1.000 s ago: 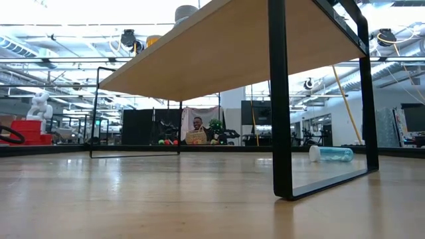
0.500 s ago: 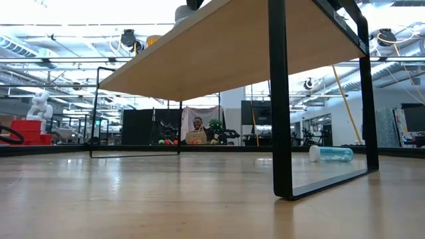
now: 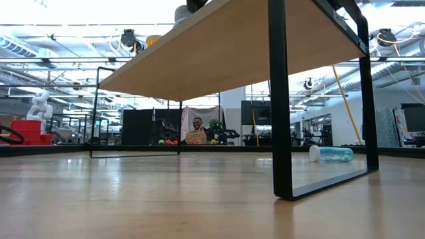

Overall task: Pick and place medicine bottles onto shelf by color
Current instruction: Put the blue pill bottle on the shelf aligned with the blue pill bottle

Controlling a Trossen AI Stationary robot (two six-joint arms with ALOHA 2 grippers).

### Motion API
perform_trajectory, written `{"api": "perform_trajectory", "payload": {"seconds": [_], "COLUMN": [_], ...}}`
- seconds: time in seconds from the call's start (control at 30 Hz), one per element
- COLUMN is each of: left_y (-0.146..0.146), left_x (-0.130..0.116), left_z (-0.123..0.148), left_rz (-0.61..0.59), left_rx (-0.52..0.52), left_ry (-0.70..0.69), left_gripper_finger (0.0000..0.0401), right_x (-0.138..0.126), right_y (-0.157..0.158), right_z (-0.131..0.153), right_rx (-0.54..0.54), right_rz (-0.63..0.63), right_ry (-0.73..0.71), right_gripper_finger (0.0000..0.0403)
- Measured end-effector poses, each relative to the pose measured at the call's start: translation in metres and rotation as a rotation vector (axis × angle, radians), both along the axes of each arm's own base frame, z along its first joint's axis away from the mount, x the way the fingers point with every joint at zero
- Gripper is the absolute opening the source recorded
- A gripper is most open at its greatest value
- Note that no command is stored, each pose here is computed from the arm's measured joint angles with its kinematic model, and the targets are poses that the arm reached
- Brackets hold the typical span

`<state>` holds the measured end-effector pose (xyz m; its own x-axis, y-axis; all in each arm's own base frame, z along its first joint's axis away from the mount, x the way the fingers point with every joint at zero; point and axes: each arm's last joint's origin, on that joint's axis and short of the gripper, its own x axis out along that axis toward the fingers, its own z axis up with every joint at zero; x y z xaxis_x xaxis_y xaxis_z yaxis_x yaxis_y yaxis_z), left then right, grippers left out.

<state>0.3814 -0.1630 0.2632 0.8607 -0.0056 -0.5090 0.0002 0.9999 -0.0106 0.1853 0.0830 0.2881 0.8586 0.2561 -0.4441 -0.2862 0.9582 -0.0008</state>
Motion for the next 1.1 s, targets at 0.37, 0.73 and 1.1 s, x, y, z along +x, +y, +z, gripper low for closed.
{"api": "perform_trajectory", "payload": {"seconds": [0.37,0.73,1.1], "left_y": [-0.001,-0.008,-0.003], "left_x": [0.0,-0.009,-0.03], "left_z": [0.0,0.014,0.054], "left_rz": [0.007,-0.007,-0.005], "left_rx": [0.006,0.041,0.086], "left_ry": [-0.001,-0.05,-0.15], "left_gripper_finger": [0.0206,0.0247,0.0248], "right_x": [0.0,0.0,-0.009], "right_y": [0.0,0.0,-0.012], "right_z": [0.0,-0.001,-0.002], "right_rx": [0.0,0.0,-0.063], "right_rz": [0.0,-0.001,-0.241], "right_ry": [0.0,0.011,0.034], "right_gripper_finger": [0.0222,0.0222,0.0222]}}
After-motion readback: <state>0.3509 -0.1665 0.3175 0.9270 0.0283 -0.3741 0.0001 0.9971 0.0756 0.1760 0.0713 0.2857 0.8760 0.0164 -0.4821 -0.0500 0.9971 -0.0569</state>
